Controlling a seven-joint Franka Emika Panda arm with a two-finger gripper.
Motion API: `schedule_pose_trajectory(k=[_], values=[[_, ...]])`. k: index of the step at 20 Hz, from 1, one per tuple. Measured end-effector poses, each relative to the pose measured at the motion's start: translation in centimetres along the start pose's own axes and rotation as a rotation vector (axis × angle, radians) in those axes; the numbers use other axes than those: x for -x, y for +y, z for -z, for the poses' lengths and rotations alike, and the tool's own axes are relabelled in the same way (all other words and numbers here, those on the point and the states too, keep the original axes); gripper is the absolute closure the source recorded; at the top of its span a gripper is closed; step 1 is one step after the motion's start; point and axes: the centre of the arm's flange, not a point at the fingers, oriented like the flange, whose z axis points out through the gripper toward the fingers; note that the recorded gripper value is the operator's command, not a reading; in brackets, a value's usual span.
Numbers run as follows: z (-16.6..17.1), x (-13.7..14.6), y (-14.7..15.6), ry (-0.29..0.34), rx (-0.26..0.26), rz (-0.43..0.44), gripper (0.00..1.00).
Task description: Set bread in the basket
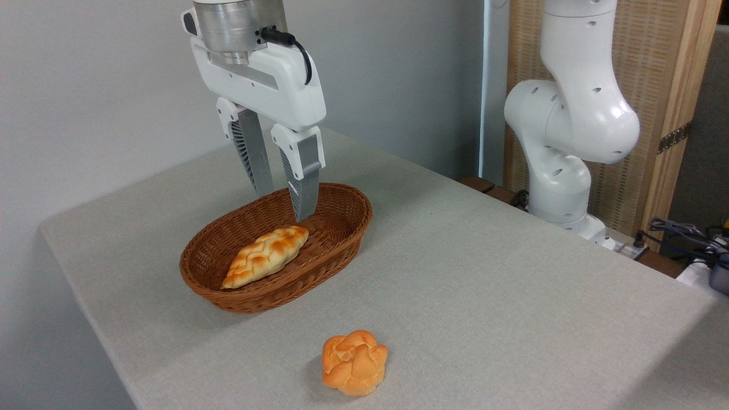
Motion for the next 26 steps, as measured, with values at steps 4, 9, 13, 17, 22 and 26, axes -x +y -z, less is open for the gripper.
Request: schedule_pose_trajectory(k=[4,9,13,17,22,26], values=[[0.0,0.0,0.0,0.0,0.0,0.0,0.0],[-0.2,-0.1,0.0,-0.003,0.002,0.0,0.0],[-0.5,-0.2,-0.1,-0.006,0.005,0.0,0.0],[-0.6,-0.3,-0.1,-0.008,0.006,-0.002,0.0],[-2.6,-0.7,-0.6,0.012,-0.01,-0.021,0.0],[-5.7,-0.9,-1.7,0.042,-0.038,-0.038,0.0]])
